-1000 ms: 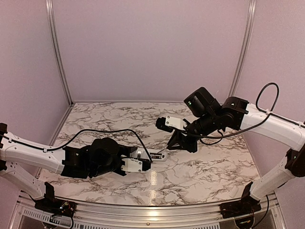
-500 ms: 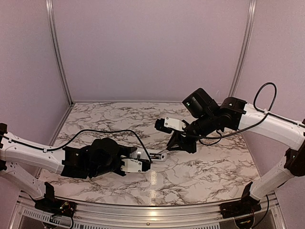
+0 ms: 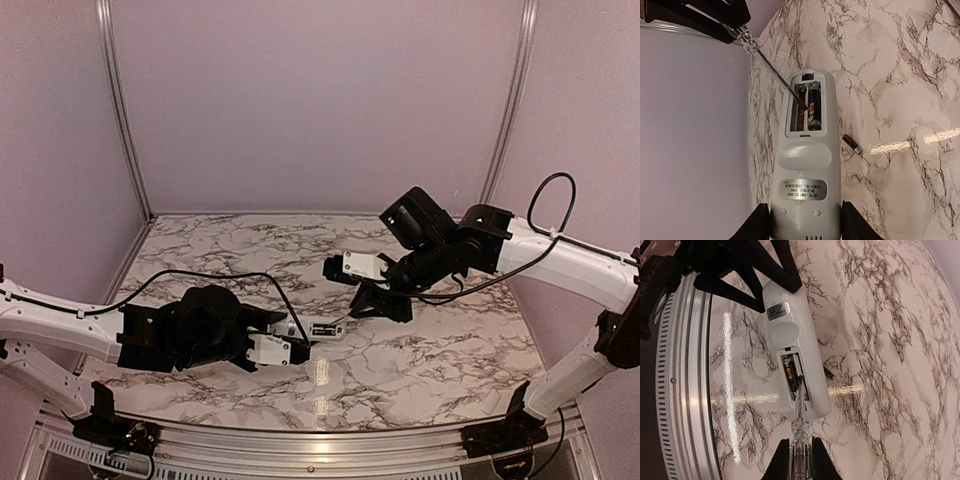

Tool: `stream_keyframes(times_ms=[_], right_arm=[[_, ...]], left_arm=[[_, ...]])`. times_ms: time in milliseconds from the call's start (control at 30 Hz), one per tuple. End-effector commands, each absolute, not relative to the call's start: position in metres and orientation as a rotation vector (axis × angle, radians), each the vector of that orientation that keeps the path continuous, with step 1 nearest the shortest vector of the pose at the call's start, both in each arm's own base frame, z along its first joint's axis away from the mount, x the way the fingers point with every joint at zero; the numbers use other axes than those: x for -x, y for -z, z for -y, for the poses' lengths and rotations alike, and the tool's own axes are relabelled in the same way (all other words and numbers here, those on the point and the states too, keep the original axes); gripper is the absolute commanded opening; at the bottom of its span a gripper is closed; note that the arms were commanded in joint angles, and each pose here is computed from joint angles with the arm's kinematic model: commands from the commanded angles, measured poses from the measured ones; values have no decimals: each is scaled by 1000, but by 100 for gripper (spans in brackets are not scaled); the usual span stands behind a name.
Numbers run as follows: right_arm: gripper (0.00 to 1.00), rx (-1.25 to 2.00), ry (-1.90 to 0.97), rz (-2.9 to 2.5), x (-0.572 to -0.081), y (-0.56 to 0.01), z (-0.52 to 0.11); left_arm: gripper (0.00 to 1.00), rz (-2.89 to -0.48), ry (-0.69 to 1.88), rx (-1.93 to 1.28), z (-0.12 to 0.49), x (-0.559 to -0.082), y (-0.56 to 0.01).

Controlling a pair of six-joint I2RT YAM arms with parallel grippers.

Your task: Unload the batteries from the remote control

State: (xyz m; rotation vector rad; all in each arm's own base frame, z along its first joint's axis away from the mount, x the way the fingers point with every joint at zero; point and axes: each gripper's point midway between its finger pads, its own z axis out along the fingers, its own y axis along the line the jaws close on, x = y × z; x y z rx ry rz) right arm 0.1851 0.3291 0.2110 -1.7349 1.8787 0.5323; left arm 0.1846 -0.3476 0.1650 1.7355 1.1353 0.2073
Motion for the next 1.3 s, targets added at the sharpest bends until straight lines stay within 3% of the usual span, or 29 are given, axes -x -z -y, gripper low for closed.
stream_keyframes(times_ms=[0, 600, 833, 1000, 1167, 1267], right_arm=[[0, 1808, -435, -1819, -187, -211, -322], [0, 1941, -567, -1530, -164, -232, -340], [0, 1836, -596, -1608, -166, -227, -340], [0, 1711, -646, -1668, -164, -223, -336], [0, 1568, -655, -1787, -168, -206, -328], [0, 1494, -680, -1834, -168, -203, -324]], left_arm=[[0, -1076, -113, -1744, 354, -170, -181], [0, -1041, -165, -1781, 355, -173, -170], [0, -1174, -10, -1747, 354, -163, -156], [17, -1295, 110, -1757, 346, -153, -141], [42, -1467, 288, -1698, 341, -160, -135], [50, -1530, 261, -1724, 335, -170, -121]])
